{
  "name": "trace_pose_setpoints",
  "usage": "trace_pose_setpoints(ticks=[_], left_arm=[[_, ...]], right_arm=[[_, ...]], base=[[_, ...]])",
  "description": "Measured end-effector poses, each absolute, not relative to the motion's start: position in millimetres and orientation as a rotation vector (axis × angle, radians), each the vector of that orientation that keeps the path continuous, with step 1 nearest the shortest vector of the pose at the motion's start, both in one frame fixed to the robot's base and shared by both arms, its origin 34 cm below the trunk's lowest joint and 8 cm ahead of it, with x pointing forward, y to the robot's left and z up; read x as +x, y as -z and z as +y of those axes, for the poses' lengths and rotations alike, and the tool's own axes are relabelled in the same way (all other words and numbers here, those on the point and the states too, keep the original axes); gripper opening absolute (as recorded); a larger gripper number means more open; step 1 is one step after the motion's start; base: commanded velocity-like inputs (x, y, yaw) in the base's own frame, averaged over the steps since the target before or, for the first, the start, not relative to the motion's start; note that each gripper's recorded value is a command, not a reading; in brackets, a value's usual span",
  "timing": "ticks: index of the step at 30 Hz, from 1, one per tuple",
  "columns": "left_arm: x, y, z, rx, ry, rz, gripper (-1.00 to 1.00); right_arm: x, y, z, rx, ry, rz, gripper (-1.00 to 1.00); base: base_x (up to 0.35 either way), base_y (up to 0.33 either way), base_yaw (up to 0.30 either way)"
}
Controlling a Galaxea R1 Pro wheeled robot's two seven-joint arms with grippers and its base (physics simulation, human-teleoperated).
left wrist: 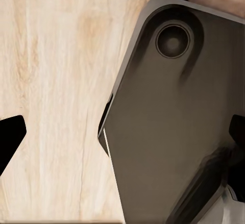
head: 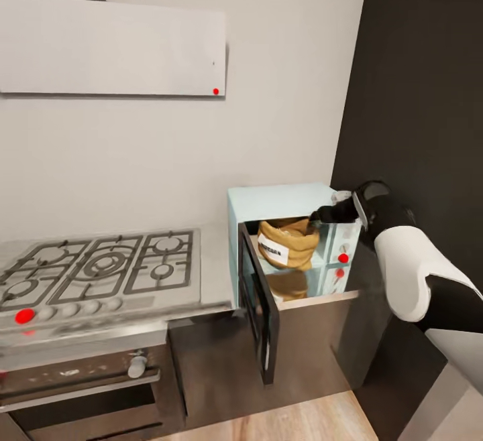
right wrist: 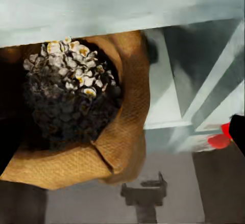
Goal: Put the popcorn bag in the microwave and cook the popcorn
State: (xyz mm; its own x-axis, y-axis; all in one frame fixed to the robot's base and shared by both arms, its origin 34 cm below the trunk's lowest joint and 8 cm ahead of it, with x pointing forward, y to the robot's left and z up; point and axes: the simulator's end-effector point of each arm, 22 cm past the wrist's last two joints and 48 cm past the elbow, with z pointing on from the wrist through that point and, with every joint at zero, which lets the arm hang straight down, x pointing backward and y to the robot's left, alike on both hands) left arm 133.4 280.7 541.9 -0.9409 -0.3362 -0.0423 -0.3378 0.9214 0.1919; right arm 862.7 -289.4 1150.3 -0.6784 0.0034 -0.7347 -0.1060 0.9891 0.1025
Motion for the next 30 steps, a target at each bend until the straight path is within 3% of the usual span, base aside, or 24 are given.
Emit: trace_pose_setpoints(ticks=[7, 12, 24, 30], left_arm=[[133, -542, 281, -0.538, -0.309, 3.071, 1.0], [133, -542, 281, -0.536, -0.309, 3.072, 1.0], [133, -542, 281, -0.536, -0.309, 3.071, 1.0], [133, -542, 282, -0.536, -0.311, 3.07, 1.0]], right_arm=[[866, -1170, -296, -0.053, -0.214, 2.24, 1.0], [839, -1040, -297, -0.12, -0.188, 2.295, 1.0], [847, -1027, -261, -0.186, -0.298, 1.97, 1.0], [850, -1038, -253, -0.2, -0.301, 1.845, 1.0]], base=[[-0.345, 0.0, 0.0], [-0.286, 0.0, 0.0], [-0.009, 0.0, 0.0], [0.221, 0.0, 0.0]])
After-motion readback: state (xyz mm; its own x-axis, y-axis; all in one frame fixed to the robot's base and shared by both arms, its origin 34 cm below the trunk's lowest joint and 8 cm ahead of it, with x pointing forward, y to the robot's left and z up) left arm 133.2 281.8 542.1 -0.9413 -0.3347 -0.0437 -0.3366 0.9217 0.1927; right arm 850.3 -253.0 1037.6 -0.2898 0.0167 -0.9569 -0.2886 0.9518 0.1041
